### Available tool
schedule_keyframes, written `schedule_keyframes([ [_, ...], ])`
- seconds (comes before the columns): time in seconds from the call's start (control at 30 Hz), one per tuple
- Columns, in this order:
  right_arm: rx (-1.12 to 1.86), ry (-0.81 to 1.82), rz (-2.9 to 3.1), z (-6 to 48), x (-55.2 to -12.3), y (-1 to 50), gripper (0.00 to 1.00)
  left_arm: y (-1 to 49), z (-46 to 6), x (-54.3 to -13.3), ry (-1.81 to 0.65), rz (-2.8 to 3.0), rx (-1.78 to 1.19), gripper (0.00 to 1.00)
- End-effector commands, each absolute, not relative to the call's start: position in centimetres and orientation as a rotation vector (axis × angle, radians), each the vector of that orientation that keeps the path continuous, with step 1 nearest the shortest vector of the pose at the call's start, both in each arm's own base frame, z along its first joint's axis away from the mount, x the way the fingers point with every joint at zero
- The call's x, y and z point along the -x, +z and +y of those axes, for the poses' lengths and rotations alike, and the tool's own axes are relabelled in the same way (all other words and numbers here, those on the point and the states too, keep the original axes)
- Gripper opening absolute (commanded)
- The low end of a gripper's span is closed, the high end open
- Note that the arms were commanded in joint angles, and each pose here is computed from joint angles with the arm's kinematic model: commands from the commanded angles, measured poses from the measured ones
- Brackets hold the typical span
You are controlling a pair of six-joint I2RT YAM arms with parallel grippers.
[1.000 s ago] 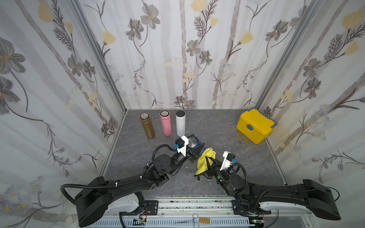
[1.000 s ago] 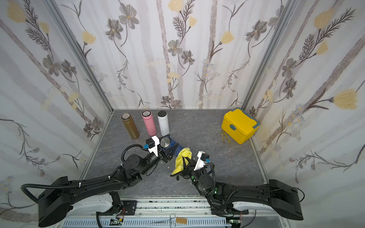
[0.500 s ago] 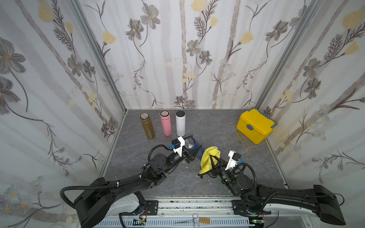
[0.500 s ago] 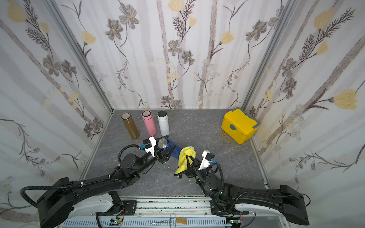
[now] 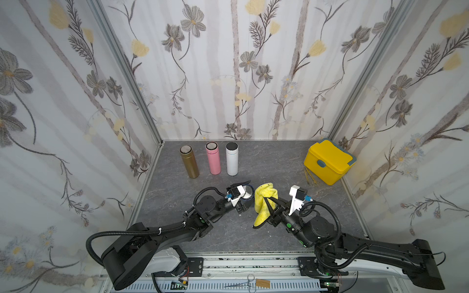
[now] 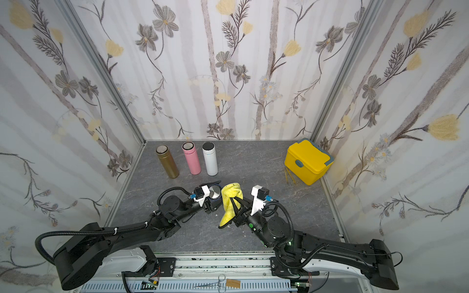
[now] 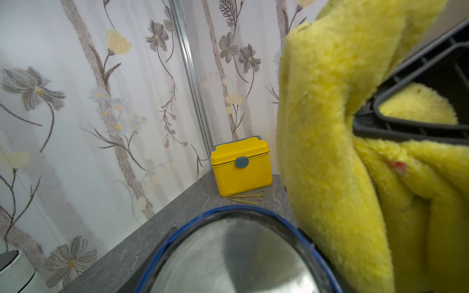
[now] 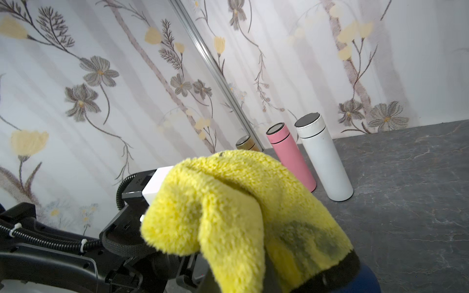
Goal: Wipe the surface of the thermos
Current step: Wipe the dirt from the surface of the thermos.
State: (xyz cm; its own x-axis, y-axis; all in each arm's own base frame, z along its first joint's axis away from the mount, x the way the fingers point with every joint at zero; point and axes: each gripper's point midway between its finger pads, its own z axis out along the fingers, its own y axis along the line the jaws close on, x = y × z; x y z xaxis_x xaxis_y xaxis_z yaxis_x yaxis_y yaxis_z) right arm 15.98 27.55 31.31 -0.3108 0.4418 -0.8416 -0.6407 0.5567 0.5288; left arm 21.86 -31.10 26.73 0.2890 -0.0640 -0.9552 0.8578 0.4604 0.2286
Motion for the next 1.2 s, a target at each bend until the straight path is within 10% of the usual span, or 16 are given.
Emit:
schedule_keyframes([
  [0.0,0.280,1.099,1.585,29.9,-15.3,30.7,0.00,27.5,-31.4,-20.6,-0.705,0.983,-0.974,0.00],
  [1.17,0.442,1.146,1.865,35.6,-16.2,24.4,0.00,26.7,-29.4,-20.1,-0.529,0.896,-0.967,0.00],
])
